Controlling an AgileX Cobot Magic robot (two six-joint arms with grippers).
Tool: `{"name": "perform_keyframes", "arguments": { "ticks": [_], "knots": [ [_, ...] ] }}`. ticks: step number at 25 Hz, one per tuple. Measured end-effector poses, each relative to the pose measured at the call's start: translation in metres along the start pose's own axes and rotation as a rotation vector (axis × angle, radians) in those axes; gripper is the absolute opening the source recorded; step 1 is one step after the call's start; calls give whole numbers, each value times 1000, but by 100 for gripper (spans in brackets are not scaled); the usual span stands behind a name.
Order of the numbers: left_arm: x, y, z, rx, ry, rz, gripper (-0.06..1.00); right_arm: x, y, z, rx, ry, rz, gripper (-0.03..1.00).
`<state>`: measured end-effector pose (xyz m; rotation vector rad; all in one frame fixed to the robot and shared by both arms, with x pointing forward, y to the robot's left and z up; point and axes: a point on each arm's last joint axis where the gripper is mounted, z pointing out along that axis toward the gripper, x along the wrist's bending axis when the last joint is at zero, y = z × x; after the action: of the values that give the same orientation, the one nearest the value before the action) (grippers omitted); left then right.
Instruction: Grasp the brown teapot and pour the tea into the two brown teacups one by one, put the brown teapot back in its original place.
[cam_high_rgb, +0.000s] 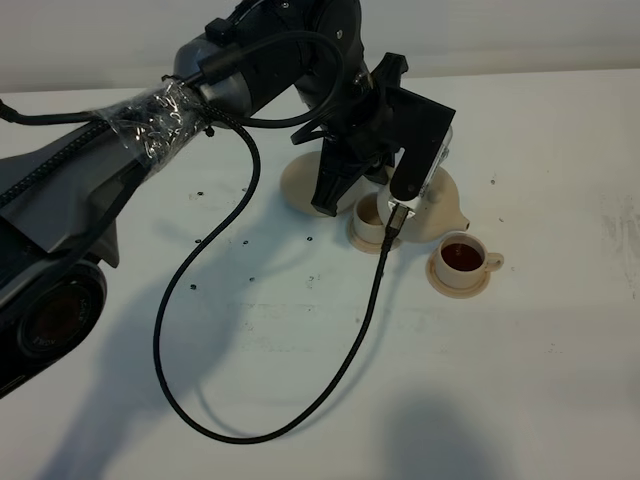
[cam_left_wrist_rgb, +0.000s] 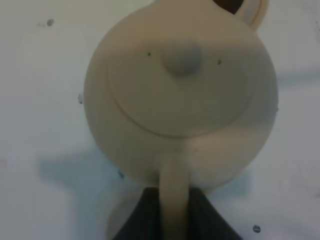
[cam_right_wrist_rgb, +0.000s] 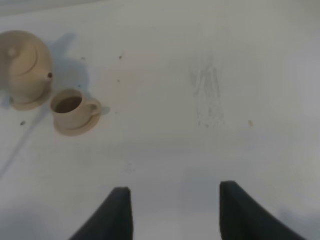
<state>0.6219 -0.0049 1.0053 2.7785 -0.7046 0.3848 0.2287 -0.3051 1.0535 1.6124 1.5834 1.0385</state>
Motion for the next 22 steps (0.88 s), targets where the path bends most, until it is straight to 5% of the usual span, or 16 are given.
{"name": "perform_keyframes", "arguments": {
  "ticks": [22],
  "knots": [
    [1, -13, -3, -81, -22, -89, 8, 0, 0, 0, 0, 0, 0, 41]
  ]
}}
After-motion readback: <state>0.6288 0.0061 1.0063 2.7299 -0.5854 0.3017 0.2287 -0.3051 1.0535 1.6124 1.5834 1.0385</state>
